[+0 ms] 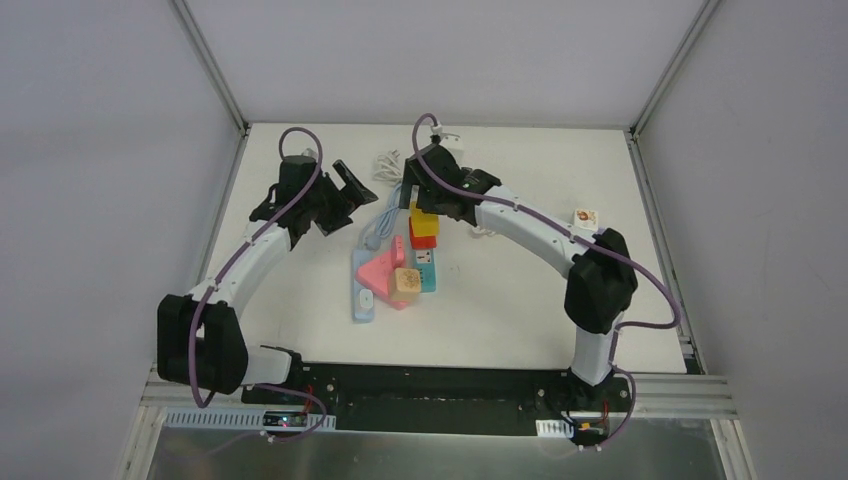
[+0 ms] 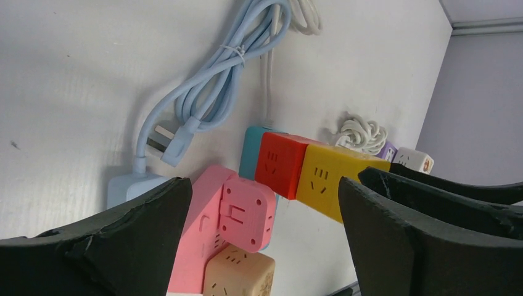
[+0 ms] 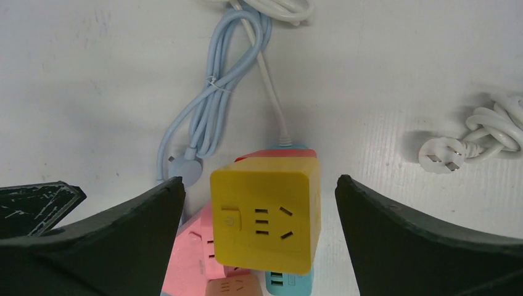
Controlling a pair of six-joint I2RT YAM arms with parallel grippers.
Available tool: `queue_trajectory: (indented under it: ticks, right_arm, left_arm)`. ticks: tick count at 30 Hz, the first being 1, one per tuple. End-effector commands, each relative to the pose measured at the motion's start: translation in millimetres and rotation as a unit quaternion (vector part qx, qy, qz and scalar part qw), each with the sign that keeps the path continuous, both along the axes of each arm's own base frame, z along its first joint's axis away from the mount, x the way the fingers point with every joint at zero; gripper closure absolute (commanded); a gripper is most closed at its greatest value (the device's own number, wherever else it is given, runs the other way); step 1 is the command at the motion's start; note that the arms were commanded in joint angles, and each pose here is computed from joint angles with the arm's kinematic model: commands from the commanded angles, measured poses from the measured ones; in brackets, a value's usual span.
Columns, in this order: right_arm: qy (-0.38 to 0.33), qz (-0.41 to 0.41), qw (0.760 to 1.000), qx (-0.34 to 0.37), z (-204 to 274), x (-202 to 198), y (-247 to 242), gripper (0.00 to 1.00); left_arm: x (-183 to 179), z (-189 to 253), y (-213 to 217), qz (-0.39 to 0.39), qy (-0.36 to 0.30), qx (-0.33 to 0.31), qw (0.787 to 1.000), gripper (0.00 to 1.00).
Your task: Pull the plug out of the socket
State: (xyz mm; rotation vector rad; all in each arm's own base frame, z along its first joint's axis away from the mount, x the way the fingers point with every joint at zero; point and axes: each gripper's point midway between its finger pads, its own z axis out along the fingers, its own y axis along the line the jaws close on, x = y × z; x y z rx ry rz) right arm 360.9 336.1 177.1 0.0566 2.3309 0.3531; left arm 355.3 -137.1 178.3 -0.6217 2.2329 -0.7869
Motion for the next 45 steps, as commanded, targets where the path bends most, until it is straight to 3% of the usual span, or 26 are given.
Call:
queue_trajectory:
  ticks: [1,8,13,17,25,31,36,41,43,45]
  right_arm:
    - [-0.004,-0.008,0.998,-0.057,5,4,-8,0.06]
    - [0.035,0.037,0.997,-0.064,-12,-10,-2,0.25]
    - [0.045,0.045,0.995,-0.073,-19,-15,-8,0.40]
    - [0.043,0.040,0.996,-0.073,-15,-10,-16,0.47]
    - [0.060,0.049,0.997,-0.026,-14,-12,-2,0.45]
    - [0.065,0.043,0.997,-0.020,-14,-13,2,0.26]
    - [0.072,0.033,0.995,-0.064,-24,-17,-1,0.25]
    - [0.074,0.046,0.993,-0.081,-26,-23,4,0.47]
    - [0.072,0.046,0.992,-0.089,-24,-23,5,0.61]
    - [0.069,0.043,0.992,-0.092,-23,-20,6,0.82]
  left_arm:
    - [24,17,-15,-0.006,-0.029,-0.036,0.999,0.09]
    - [34,-11,-46,-0.059,0.018,-0.047,0.997,0.23]
    - [34,-24,-75,-0.102,0.026,-0.065,0.992,0.30]
    - [26,-32,-93,-0.133,0.020,-0.076,0.988,0.36]
    - [7,-58,-107,-0.170,0.037,-0.069,0.982,0.52]
    - [1,-76,-103,-0.173,0.065,-0.051,0.981,0.60]
    - [0,-86,-106,-0.178,0.085,-0.056,0.979,0.64]
    - [-4,-94,-106,-0.183,0.101,-0.054,0.976,0.74]
    - [-4,-96,-106,-0.185,0.101,-0.052,0.976,0.75]
    - [-8,-101,-104,-0.187,0.113,-0.045,0.975,0.75]
